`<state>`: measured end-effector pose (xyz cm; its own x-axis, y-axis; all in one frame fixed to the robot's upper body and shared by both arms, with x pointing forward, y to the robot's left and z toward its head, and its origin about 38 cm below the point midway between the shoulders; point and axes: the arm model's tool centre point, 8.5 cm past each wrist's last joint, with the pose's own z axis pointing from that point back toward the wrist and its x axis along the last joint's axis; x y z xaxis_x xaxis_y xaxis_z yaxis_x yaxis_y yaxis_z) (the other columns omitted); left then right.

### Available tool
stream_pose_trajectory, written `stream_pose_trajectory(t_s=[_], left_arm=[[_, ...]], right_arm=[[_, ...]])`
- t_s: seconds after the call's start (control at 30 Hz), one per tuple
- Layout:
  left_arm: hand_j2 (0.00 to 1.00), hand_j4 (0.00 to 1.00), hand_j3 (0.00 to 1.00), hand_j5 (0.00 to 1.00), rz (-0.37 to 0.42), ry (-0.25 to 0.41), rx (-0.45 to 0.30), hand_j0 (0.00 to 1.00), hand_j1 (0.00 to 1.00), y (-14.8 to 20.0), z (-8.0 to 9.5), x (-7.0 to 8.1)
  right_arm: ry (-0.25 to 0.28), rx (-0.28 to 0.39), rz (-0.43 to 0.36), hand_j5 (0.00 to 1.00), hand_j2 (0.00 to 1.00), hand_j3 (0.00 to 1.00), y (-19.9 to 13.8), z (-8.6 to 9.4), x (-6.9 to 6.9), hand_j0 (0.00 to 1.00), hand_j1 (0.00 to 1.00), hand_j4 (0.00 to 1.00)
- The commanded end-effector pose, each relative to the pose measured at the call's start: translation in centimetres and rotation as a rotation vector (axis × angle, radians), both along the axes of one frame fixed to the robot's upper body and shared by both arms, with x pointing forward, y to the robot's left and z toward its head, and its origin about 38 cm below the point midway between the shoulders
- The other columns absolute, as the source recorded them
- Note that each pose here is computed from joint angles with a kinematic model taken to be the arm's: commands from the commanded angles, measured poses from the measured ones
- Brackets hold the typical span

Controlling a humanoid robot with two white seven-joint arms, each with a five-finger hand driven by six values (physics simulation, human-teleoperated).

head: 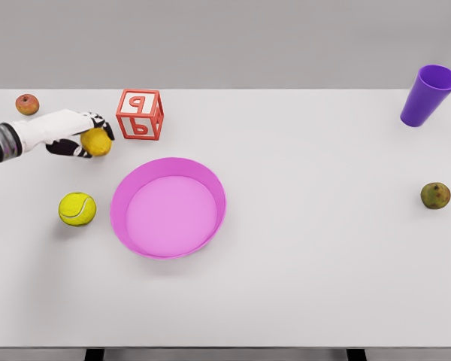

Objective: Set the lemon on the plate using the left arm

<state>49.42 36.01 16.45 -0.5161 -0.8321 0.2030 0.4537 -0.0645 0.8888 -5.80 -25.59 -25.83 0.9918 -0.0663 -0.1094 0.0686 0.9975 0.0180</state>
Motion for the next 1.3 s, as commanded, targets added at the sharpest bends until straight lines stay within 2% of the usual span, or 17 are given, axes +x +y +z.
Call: stream_pose_trajectory(t_s=[0.0, 0.07, 0.2, 0.27, 0.47, 0.57, 0.67, 0.77, 1.0, 1.1, 1.27], left_arm=[[0.46, 0.46, 0.46, 0.46, -0.003, -0.027, -0.012, 0.46, 0.46, 0.4, 1.3, -0.1], [0.46, 0.46, 0.46, 0.46, 0.003, -0.025, -0.035, 0.46, 0.46, 0.8, 1.3, -0.3], [0.46, 0.46, 0.46, 0.46, 0.01, -0.021, -0.032, 0.46, 0.46, 1.2, 1.2, -0.6], [0.46, 0.46, 0.46, 0.46, 0.003, -0.043, -0.049, 0.46, 0.46, 1.8, 2.3, -1.1], [0.46, 0.46, 0.46, 0.46, -0.064, -0.116, -0.099, 0.46, 0.46, 1.8, 4.8, -4.1], [0.46, 0.46, 0.46, 0.46, -0.065, -0.165, -0.121, 0.46, 0.46, 2.0, 5.7, -5.3], [0.46, 0.46, 0.46, 0.46, -0.081, -0.207, -0.135, 0.46, 0.46, 1.6, 7.0, -5.8], [0.46, 0.46, 0.46, 0.46, -0.129, -0.223, -0.157, 0.46, 0.46, 0.2, 7.3, -6.7], [0.46, 0.46, 0.46, 0.46, -0.203, -0.256, -0.161, 0.46, 0.46, -2.2, 8.0, -7.8], [0.46, 0.46, 0.46, 0.46, -0.252, -0.273, -0.165, 0.46, 0.46, -3.8, 8.3, -8.8], [0.46, 0.46, 0.46, 0.46, -0.312, -0.262, -0.151, 0.46, 0.46, -5.7, 7.4, -10.5]], right_arm=[[0.001, 0.001, 0.0, 1.0, 1.0, 1.0, 0.0, 0.0, 0.0, 1.0, 1.0, 1.0], [-0.001, 0.0, 0.0, 1.0, 1.0, 1.0, 0.0, 0.0, 0.0, 1.0, 1.0, 1.0], [-0.001, 0.0, 0.0, 1.0, 1.0, 1.0, 0.0, 0.0, 0.0, 1.0, 1.0, 1.0], [0.001, 0.001, 0.0, 1.0, 1.0, 1.0, 0.0, 0.0, 0.0, 1.0, 1.0, 1.0], [0.001, 0.001, 0.0, 1.0, 1.0, 1.0, 0.0, 0.0, 0.0, 1.0, 1.0, 1.0], [-0.001, 0.0, 0.0, 1.0, 1.0, 1.0, 0.0, 0.0, 0.0, 1.0, 1.0, 1.0], [0.001, 0.001, 0.0, 1.0, 1.0, 1.0, 0.0, 0.0, 0.0, 1.0, 1.0, 1.0], [0.001, 0.001, 0.0, 1.0, 1.0, 1.0, 0.0, 0.0, 0.0, 1.0, 1.0, 1.0], [0.001, 0.001, 0.0, 1.0, 1.0, 1.0, 0.0, 0.0, 0.0, 1.0, 1.0, 1.0], [0.001, 0.001, 0.0, 1.0, 1.0, 1.0, 0.0, 0.0, 0.0, 1.0, 1.0, 1.0], [-0.001, 0.0, 0.0, 1.0, 1.0, 1.0, 0.0, 0.0, 0.0, 1.0, 1.0, 1.0]])
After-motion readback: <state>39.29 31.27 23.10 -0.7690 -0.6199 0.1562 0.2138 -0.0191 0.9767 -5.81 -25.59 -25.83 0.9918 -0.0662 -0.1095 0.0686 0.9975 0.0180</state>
